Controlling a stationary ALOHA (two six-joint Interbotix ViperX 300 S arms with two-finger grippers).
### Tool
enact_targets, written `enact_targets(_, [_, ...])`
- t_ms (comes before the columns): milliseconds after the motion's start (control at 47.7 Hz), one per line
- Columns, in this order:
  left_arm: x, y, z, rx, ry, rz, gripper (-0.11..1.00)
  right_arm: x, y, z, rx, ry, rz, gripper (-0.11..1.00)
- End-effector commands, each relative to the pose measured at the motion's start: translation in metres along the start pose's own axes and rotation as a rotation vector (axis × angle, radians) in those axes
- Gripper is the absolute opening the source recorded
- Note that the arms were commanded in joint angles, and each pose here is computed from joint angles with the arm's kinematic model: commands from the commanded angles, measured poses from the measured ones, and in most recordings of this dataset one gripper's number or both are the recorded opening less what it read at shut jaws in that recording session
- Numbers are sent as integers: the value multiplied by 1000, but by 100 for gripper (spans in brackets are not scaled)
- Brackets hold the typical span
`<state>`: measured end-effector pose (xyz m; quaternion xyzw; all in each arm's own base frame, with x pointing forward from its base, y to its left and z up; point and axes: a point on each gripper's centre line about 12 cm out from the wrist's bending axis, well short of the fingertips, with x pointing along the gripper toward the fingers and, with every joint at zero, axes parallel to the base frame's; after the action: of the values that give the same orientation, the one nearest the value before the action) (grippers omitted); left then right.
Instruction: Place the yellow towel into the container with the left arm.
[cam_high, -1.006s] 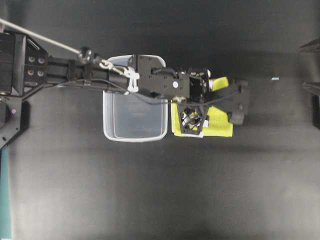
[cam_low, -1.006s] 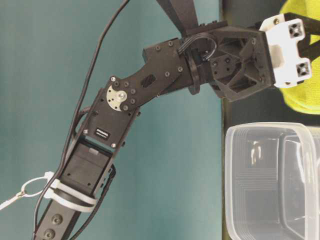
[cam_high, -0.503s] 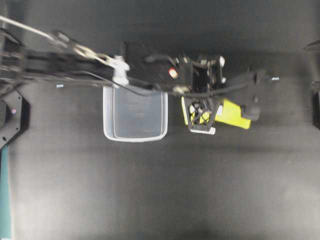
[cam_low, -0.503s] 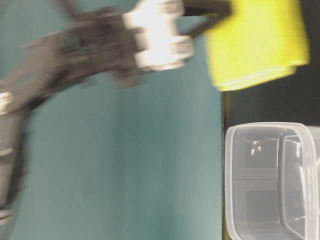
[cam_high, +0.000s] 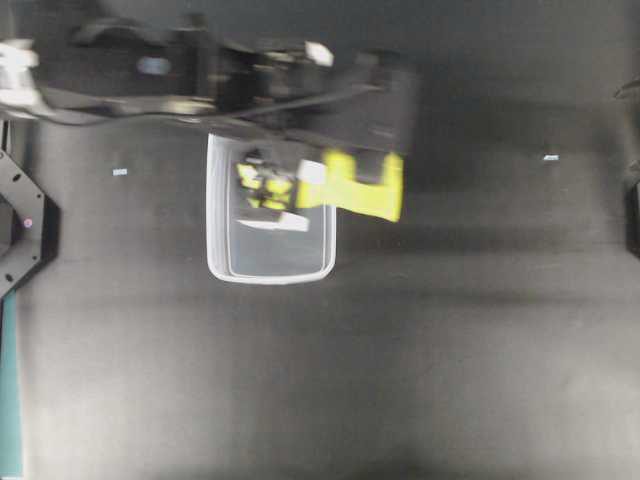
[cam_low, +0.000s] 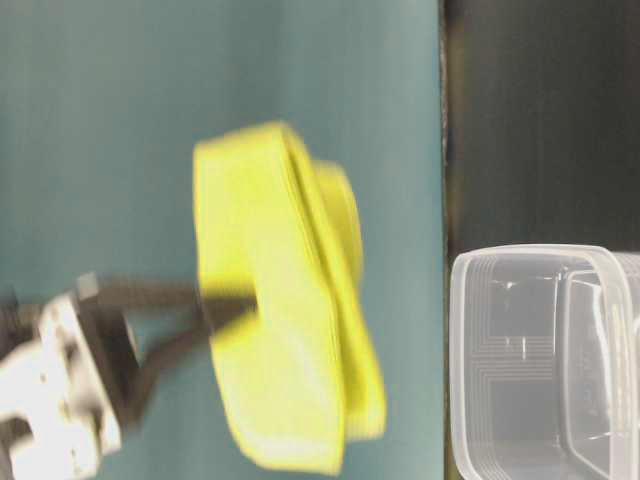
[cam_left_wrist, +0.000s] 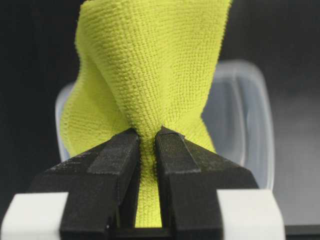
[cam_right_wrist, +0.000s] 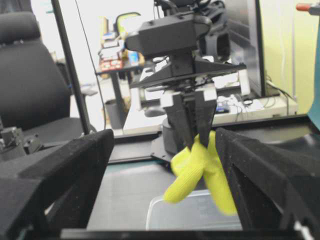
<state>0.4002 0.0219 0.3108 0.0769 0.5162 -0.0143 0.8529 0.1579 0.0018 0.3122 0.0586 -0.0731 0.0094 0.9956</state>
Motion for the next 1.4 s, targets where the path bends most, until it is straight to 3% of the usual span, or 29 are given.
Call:
enact_targets(0, [-14, -3, -21, 2, -27, 8, 7, 2, 1, 8, 2, -20, 4, 79])
enact_targets(168, [-16, -6, -40, -5, -21, 7, 7, 2, 1, 8, 3, -20, 4, 79])
enact_targets(482, [-4, -6, -35, -9, -65, 13, 7, 3, 1, 6, 2, -12, 3, 79])
enact_targets(671, [21, -7, -46, -11, -18, 5, 7, 3, 1, 5, 3, -11, 3, 79])
enact_targets(964, [48, -6, -59, -8, -32, 12, 8, 3, 1, 6, 3, -17, 3, 77])
enact_targets(1027, [54, -7, -63, -9, -27, 10, 18, 3, 1, 6, 3, -17, 3, 77])
enact_targets(1237, [65, -5, -69, -36, -60, 18, 80, 2, 1, 7, 3, -15, 0, 77])
enact_targets(1321, [61, -4, -67, -52, -82, 23, 90, 2, 0, 7, 2, -16, -4, 76])
enact_targets(1384, [50, -3, -64, -65, -120, 28, 89, 2, 0, 7, 2, -14, -4, 76])
